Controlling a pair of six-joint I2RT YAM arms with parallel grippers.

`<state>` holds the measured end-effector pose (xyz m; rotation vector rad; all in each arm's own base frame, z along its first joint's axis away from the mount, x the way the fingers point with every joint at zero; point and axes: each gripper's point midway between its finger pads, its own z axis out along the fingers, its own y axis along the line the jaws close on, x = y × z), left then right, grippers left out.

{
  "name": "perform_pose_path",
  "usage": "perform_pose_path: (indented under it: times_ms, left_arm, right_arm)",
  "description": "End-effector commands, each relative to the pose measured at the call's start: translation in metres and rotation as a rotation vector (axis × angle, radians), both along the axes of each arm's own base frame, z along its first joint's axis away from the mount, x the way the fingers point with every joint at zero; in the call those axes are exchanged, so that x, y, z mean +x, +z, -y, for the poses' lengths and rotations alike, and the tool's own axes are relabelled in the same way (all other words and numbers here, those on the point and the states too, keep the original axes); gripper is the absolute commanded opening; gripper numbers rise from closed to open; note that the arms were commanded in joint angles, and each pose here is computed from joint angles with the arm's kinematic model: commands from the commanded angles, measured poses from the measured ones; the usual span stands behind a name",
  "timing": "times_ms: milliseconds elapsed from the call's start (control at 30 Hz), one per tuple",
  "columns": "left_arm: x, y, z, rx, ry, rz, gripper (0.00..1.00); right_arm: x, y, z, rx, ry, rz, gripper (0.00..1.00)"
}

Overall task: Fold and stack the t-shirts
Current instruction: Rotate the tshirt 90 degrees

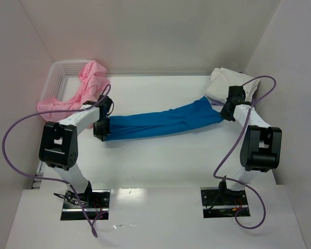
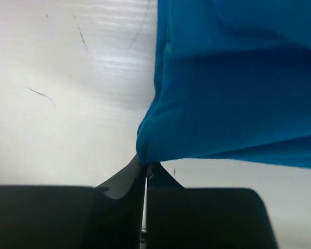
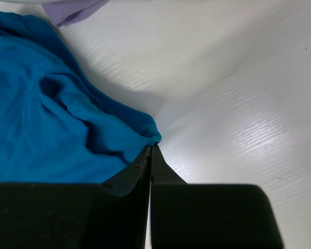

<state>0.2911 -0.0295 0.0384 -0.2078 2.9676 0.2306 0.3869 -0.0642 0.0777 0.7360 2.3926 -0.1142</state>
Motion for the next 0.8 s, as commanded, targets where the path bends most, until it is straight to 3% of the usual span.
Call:
perform_pose_path:
  times_ms: [0,100,167,233,333,367,467,500,633,767]
  left_arm:
    - [-0.017,0.013,0.009,-0.053,0.008,-0.029,0.0]
    - [-0.021,0.016,0.023,-0.083,-0.039,-0.055,0.03]
    - [-0.031,0.014,0.04,-0.136,-0.086,-0.1,0.08]
    - [-0.034,0.011,0.047,-0.129,-0.111,-0.128,0.12]
    - [-0.051,0.013,0.069,-0.176,-0.154,-0.179,0.15]
    - [-0.052,0.017,0.075,-0.184,-0.162,-0.182,0.19]
    - [-0.07,0.019,0.088,-0.167,-0.183,-0.229,0.24]
    - [-0.074,0.022,0.09,-0.166,-0.178,-0.231,0.34]
    - [-0.078,0.037,0.092,-0.171,-0.125,-0.192,0.52]
    - [-0.046,0.07,0.087,-0.116,-0.094,-0.043,0.63]
  right_arm:
    - [-0.001,0.011,0.011,-0.026,-0.033,0.031,0.0]
    - [-0.001,0.003,0.007,-0.004,-0.019,0.013,0.0]
    - [0.0,0.003,0.004,0.003,-0.003,0.013,0.08]
    - [0.0,0.003,0.001,0.019,0.009,0.015,0.25]
    - [-0.002,0.001,0.001,0.021,0.009,0.006,0.43]
    - [-0.001,0.001,-0.001,0.029,0.015,0.007,0.53]
    - [0.003,0.012,-0.002,0.033,0.021,0.031,0.67]
    - [0.007,0.016,-0.004,0.041,0.029,0.043,0.67]
    - [0.011,0.027,-0.015,0.09,0.07,0.079,0.67]
    - [0.021,0.044,-0.032,0.106,0.133,0.134,0.68]
